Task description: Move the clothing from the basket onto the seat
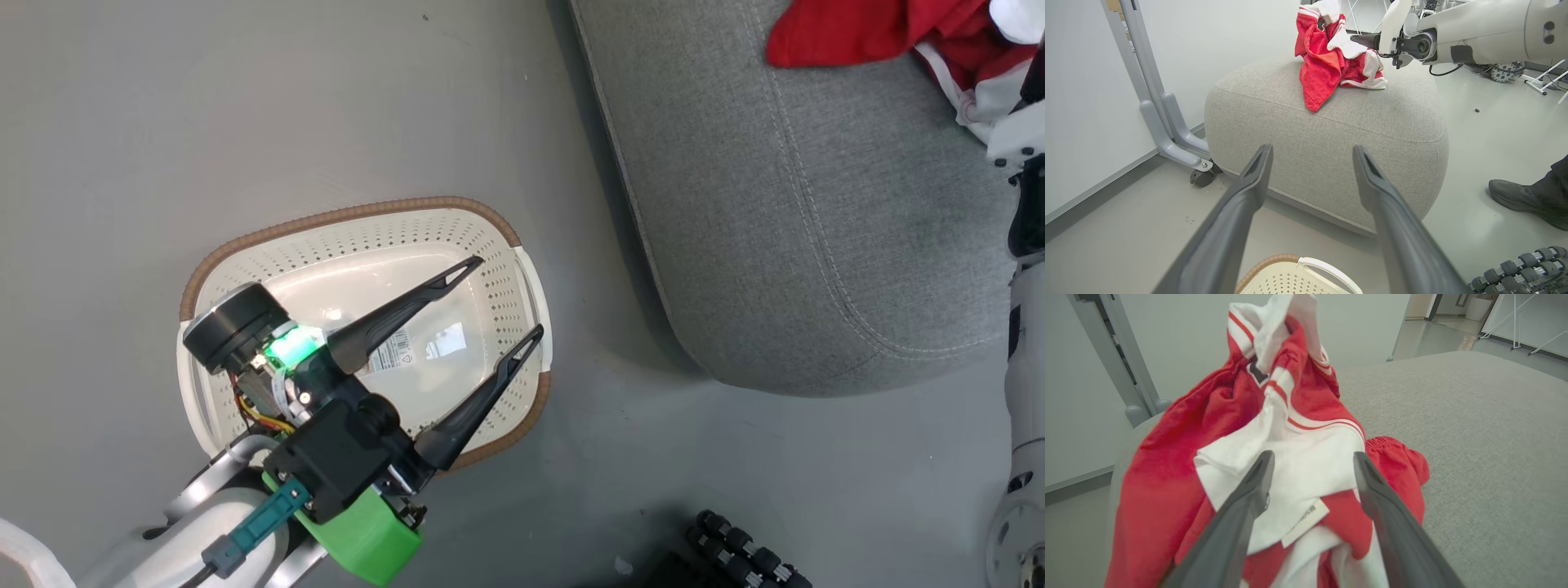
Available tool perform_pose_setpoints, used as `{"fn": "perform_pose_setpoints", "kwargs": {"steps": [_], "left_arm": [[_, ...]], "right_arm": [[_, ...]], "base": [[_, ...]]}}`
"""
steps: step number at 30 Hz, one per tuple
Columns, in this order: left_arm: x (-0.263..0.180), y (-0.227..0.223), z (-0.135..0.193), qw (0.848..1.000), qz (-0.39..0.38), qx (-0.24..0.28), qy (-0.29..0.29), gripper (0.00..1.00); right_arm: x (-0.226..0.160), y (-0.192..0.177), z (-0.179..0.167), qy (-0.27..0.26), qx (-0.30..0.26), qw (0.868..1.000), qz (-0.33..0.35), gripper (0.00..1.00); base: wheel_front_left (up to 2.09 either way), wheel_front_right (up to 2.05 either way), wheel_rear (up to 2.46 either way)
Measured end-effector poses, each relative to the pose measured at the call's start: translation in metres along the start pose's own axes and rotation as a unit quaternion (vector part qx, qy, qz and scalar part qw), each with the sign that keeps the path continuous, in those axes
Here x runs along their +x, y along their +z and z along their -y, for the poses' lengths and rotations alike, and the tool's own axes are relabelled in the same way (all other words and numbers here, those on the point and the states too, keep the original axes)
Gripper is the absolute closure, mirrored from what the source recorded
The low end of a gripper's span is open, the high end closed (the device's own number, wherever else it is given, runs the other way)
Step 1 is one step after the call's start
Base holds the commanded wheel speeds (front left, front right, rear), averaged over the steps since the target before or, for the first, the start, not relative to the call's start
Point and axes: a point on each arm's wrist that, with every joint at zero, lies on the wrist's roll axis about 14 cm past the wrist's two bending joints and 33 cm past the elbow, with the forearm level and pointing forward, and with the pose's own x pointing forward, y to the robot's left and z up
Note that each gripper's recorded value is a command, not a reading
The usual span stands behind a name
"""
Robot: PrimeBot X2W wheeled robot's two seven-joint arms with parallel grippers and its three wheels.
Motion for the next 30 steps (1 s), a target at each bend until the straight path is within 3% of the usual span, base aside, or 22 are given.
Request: {"fn": "perform_pose_setpoints", "kwargs": {"steps": [9,18,25,30], "left_arm": [[-0.001,0.015,-0.008,0.999,0.019,0.016,0.034,0.00],[-0.017,0.034,-0.028,0.991,0.046,0.018,0.127,0.00],[-0.046,0.052,-0.055,0.972,0.065,0.024,0.225,0.00],[-0.082,0.061,-0.081,0.946,0.069,0.031,0.315,0.00]], "right_arm": [[-0.043,0.016,-0.017,0.027,-0.005,0.998,0.049,0.00],[-0.096,0.037,-0.062,0.105,-0.015,0.990,0.089,0.00],[-0.134,0.037,-0.103,0.177,0.004,0.980,0.090,0.00],[-0.154,0.039,-0.132,0.222,0.032,0.970,0.090,0.00]], "base": [[0.00,0.00,0.00],[0.00,0.00,0.00],[0.00,0.00,0.00],[0.00,0.00,0.00]]}}
